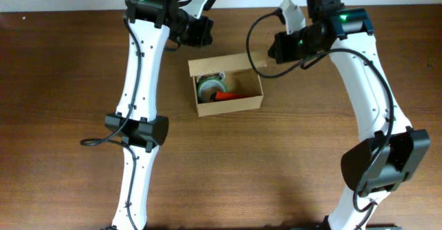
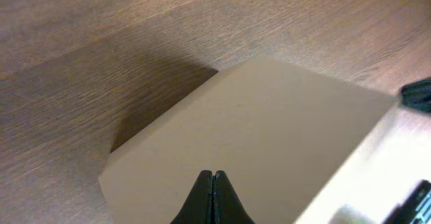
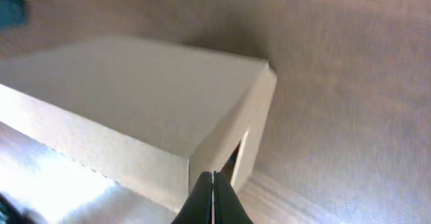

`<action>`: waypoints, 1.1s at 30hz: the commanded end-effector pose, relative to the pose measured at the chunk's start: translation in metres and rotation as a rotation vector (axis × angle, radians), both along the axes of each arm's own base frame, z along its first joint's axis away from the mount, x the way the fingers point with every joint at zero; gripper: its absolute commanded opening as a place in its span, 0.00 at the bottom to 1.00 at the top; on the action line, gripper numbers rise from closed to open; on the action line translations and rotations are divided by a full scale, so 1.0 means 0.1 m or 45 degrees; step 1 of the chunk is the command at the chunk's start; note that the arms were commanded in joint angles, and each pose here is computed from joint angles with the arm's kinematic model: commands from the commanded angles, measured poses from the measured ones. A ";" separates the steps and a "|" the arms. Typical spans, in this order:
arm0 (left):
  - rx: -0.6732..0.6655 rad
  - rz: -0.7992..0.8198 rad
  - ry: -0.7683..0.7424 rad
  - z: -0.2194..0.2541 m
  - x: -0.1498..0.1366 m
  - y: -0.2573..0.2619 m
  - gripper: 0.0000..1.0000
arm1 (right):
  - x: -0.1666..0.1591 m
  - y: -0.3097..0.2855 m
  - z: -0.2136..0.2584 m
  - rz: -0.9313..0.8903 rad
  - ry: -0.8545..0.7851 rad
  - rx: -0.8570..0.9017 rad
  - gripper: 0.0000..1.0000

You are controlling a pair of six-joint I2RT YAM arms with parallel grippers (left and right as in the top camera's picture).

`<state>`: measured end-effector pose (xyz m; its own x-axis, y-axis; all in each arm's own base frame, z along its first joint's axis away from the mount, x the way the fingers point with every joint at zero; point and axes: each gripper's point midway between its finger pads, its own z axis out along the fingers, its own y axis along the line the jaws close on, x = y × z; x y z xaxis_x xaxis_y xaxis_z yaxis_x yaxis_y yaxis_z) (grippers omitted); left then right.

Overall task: Pack container
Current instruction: 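Fold the lid down over the box with both grippers, then press the closed lid down with both grippers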

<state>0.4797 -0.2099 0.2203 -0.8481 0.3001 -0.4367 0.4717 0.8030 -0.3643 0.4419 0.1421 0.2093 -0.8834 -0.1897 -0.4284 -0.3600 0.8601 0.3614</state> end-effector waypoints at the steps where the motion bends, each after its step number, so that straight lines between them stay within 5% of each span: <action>1: 0.057 0.032 -0.059 0.15 -0.05 -0.03 0.02 | -0.05 0.02 0.11 0.027 -0.053 -0.077 0.04; 16: 0.278 0.054 0.090 -0.25 -0.18 0.04 0.01 | -0.27 -0.08 0.05 0.054 0.013 -0.222 0.04; 33: 0.593 -0.005 0.336 -0.59 -0.85 0.30 0.02 | -0.56 0.04 -0.45 0.103 0.192 -0.285 0.04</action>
<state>0.4024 -0.1878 0.1711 -0.9095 0.4084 -0.0772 0.4153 0.9006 -0.1283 0.3968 0.1449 0.1768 -0.9072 -0.3294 -0.2617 -0.3898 0.8921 0.2286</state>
